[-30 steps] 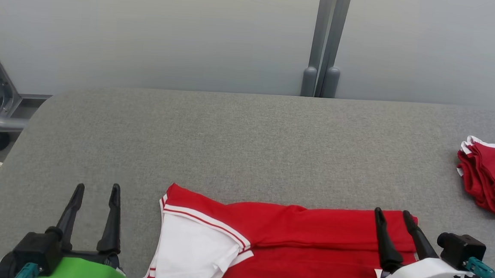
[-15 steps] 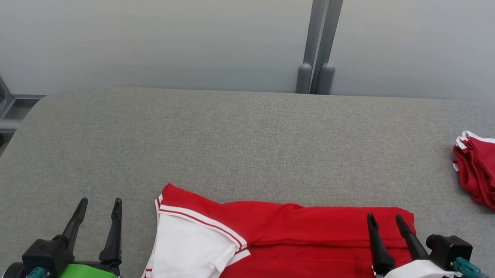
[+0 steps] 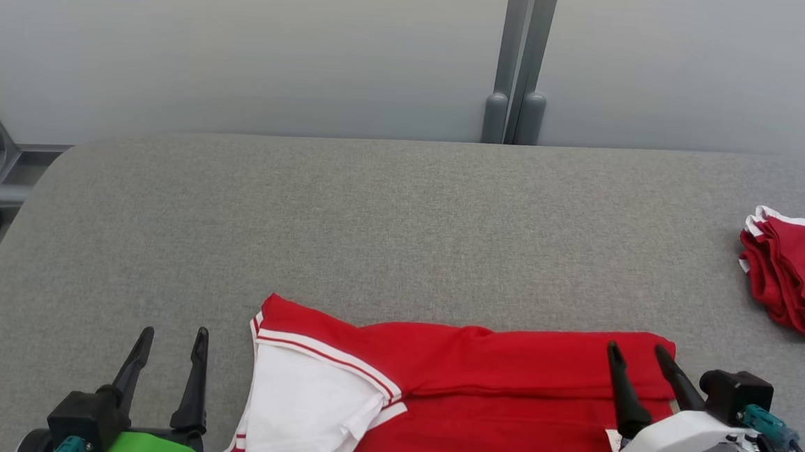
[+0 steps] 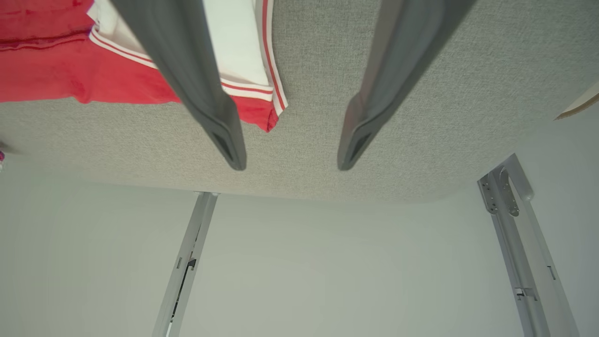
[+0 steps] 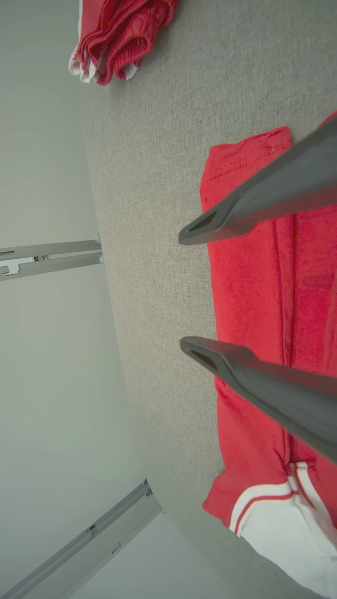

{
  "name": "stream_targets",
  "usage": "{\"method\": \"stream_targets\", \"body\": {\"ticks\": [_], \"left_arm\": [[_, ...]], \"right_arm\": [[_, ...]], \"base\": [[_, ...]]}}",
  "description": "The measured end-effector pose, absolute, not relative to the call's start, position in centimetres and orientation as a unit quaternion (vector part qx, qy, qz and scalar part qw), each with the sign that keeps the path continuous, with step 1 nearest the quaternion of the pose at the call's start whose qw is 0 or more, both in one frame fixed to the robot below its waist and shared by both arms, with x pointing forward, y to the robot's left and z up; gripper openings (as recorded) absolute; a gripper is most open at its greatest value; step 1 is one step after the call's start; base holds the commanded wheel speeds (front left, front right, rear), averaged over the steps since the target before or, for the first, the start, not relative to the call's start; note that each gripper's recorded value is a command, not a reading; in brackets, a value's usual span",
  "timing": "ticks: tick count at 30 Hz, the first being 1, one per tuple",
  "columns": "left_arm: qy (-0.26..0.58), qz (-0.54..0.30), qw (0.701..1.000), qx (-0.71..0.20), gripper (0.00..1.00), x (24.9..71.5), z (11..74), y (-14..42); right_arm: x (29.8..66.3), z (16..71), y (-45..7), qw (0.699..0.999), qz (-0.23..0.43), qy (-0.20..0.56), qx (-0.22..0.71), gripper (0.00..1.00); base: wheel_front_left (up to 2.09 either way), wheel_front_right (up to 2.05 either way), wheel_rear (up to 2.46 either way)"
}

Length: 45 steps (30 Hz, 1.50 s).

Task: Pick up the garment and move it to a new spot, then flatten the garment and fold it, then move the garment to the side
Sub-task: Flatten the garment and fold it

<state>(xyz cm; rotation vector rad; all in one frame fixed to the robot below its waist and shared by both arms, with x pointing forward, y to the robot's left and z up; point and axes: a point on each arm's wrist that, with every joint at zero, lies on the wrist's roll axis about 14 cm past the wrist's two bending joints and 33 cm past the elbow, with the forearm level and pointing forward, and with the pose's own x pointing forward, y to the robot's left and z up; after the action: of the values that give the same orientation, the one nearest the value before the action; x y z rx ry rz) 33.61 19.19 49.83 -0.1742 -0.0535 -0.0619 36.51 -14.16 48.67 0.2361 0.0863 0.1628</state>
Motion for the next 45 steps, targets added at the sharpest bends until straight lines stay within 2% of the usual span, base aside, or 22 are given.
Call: {"method": "stream_targets", "body": {"ticks": [8, 16, 29, 44, 45], "left_arm": [[-0.016, -0.032, 0.995, -0.094, 1.00, 33.6, 49.0, 18.4], [0.001, -0.032, 0.995, -0.095, 1.00, 34.2, 48.0, 18.4], [0.023, -0.031, 0.995, -0.094, 1.00, 35.4, 46.7, 18.5], [0.029, -0.026, 0.995, -0.097, 1.00, 35.3, 46.3, 18.8], [0.030, -0.027, 0.994, -0.097, 1.00, 35.2, 46.3, 18.8]], "right_arm": [[36.5, 45.9, -19.7, 0.987, 0.009, 0.156, 0.042, 1.00], [36.1, 43.2, -22.5, 0.969, -0.033, 0.241, 0.041, 1.00], [37.6, 39.7, -21.6, 0.958, -0.029, 0.280, 0.056, 1.00], [37.3, 36.7, -18.9, 0.946, 0.007, 0.318, 0.065, 1.00], [37.4, 36.7, -18.7, 0.946, 0.009, 0.318, 0.065, 0.74]], "base": [[0.00, 0.00, 0.00], [0.00, 0.00, 0.00], [0.00, 0.00, 0.00], [0.00, 0.00, 0.00], [0.00, 0.00, 0.00]]}}
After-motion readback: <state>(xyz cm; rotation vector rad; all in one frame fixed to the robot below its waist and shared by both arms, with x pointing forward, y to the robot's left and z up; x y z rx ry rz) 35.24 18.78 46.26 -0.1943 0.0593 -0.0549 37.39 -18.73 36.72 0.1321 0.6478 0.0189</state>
